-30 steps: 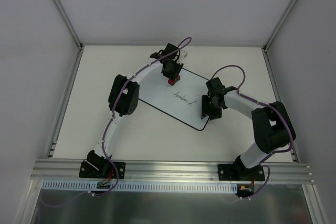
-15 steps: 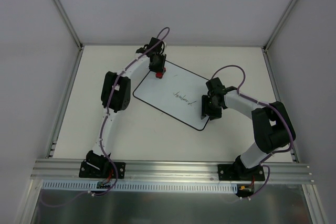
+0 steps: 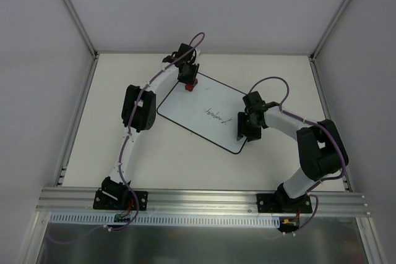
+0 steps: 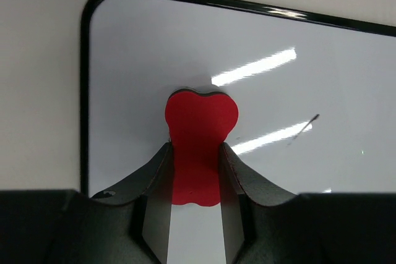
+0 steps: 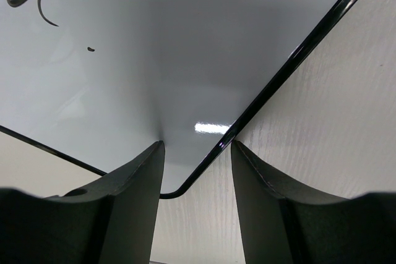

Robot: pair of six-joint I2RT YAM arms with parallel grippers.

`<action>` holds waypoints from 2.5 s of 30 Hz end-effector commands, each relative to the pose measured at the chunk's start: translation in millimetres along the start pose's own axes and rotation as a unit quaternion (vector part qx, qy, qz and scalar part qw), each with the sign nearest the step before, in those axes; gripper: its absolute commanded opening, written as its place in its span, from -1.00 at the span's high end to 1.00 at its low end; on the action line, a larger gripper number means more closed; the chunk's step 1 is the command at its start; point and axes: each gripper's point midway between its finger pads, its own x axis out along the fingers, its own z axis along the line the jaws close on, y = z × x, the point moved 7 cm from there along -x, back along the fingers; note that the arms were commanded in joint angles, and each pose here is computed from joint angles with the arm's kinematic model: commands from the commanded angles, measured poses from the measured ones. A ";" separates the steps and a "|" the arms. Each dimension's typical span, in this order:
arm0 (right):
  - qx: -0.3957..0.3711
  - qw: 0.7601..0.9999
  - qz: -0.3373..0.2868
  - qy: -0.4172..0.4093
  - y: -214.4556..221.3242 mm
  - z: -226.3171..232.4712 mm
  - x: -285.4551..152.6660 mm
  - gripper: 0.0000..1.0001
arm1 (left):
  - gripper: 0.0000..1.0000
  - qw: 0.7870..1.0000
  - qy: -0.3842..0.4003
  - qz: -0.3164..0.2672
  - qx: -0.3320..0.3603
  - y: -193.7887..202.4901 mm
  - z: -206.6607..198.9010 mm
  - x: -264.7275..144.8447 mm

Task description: Erase the whiteboard

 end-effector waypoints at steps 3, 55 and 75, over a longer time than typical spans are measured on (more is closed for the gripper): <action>-0.010 1.000 0.022 -0.002 12.6 -1.0 -6.0 -0.03 | 0.76 0.995 0.041 0.024 0.092 16.2 -52.0 12.4; -0.023 1.000 -0.010 -0.003 9.9 -2.6 -18.5 -0.07 | 0.46 0.985 0.071 0.117 0.106 80.5 -110.7 14.7; -0.014 1.000 -0.015 0.002 10.6 -4.0 -14.1 -0.07 | 0.74 0.985 -0.004 0.171 -0.018 103.4 -47.7 -40.4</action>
